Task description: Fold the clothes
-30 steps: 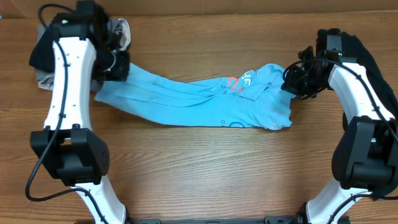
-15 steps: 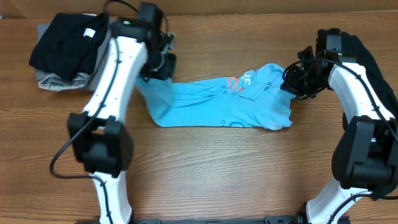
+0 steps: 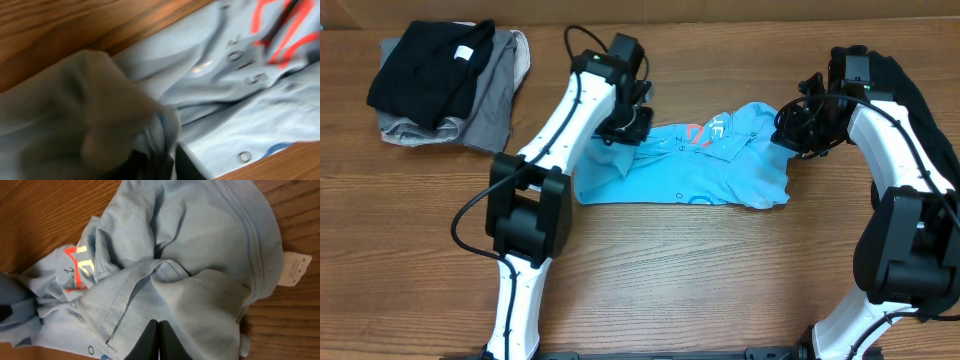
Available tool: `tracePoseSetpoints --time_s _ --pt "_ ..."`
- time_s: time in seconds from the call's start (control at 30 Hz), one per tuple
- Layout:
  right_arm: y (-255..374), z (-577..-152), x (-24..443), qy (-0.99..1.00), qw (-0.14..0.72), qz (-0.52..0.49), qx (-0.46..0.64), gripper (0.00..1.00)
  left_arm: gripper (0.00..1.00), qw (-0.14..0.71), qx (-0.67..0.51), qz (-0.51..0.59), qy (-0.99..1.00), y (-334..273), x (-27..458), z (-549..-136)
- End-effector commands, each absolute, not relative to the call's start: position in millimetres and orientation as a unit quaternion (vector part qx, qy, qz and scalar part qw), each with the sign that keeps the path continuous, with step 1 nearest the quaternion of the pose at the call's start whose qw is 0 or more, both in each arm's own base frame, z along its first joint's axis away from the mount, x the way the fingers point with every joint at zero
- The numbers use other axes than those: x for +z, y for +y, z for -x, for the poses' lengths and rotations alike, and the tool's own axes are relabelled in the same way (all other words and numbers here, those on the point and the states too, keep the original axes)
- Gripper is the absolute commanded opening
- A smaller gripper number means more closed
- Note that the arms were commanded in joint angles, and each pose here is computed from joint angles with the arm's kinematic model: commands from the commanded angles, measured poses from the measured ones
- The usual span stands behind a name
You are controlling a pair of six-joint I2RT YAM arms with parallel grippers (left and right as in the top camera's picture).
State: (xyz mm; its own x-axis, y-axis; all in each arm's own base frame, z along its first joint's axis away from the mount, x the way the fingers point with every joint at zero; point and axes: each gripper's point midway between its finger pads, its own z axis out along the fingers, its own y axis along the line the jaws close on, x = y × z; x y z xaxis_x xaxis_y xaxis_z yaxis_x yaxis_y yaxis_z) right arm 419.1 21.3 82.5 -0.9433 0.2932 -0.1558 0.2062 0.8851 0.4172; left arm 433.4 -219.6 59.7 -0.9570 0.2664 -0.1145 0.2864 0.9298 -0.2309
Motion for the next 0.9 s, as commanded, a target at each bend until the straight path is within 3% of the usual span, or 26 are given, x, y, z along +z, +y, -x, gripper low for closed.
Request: tracePoseSetpoints --time_s 0.0,0.1,0.23,0.5,0.7,0.87 --pt "23.6 -421.3 86.9 0.964 0.116 -0.122 0.206 0.04 0.51 0.043 -0.166 -0.134 0.976 -242.9 71.4 -431.6" --pt "23.5 -422.1 87.1 0.964 0.118 -0.122 0.206 0.04 0.80 0.040 -0.193 -0.142 0.970 -255.4 82.7 -428.1" --pt "22.9 -422.0 86.8 0.964 0.118 -0.122 0.204 0.04 0.96 0.050 -0.183 -0.140 0.972 -245.6 121.8 -431.2" --pt "23.0 -422.0 86.9 0.964 0.118 -0.122 0.204 0.04 1.00 0.074 -0.098 -0.117 0.985 -177.0 184.9 -433.2" --pt "23.0 -422.0 86.8 0.964 0.117 -0.122 0.204 0.04 1.00 0.020 -0.054 -0.072 0.996 -127.0 155.3 -430.7" --pt "23.0 -422.0 86.8 0.964 0.117 -0.122 0.204 0.04 0.98 0.004 -0.105 -0.091 0.990 -127.7 115.2 -439.2"
